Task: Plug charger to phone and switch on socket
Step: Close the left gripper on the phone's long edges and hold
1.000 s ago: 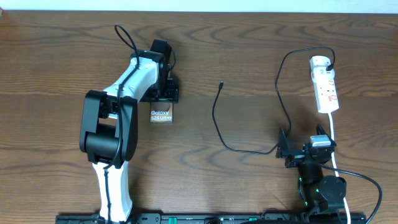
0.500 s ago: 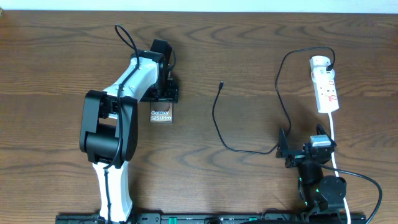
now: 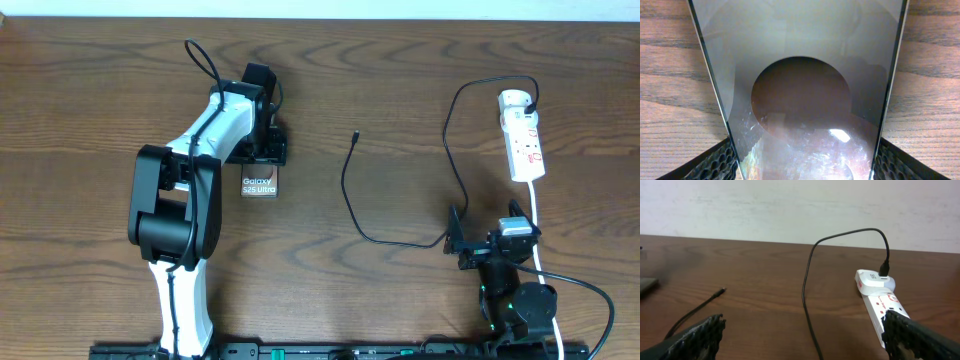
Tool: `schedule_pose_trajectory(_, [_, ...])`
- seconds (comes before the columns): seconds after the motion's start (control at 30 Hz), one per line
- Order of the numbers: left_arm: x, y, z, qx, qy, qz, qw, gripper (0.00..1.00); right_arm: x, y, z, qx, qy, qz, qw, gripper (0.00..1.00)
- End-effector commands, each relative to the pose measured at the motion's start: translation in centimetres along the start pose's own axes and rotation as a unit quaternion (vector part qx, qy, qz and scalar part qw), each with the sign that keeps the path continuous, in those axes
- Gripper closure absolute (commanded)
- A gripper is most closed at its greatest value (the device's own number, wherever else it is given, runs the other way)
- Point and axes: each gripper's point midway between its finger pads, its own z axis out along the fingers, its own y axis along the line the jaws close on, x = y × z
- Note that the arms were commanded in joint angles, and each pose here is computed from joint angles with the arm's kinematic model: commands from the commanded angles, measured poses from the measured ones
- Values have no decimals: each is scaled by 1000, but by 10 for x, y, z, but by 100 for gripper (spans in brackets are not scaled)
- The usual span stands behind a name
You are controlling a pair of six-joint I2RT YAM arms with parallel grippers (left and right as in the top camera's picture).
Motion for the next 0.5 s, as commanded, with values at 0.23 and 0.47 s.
schedule_pose_trajectory(0.23, [9,4,10,-12,18,3,1000,23,0,3,0,-6,0,-1,1000,1])
schedule_pose_trajectory(0.47, [9,4,10,-12,17,3,1000,27,0,3,0,-6,0,-1,1000,1])
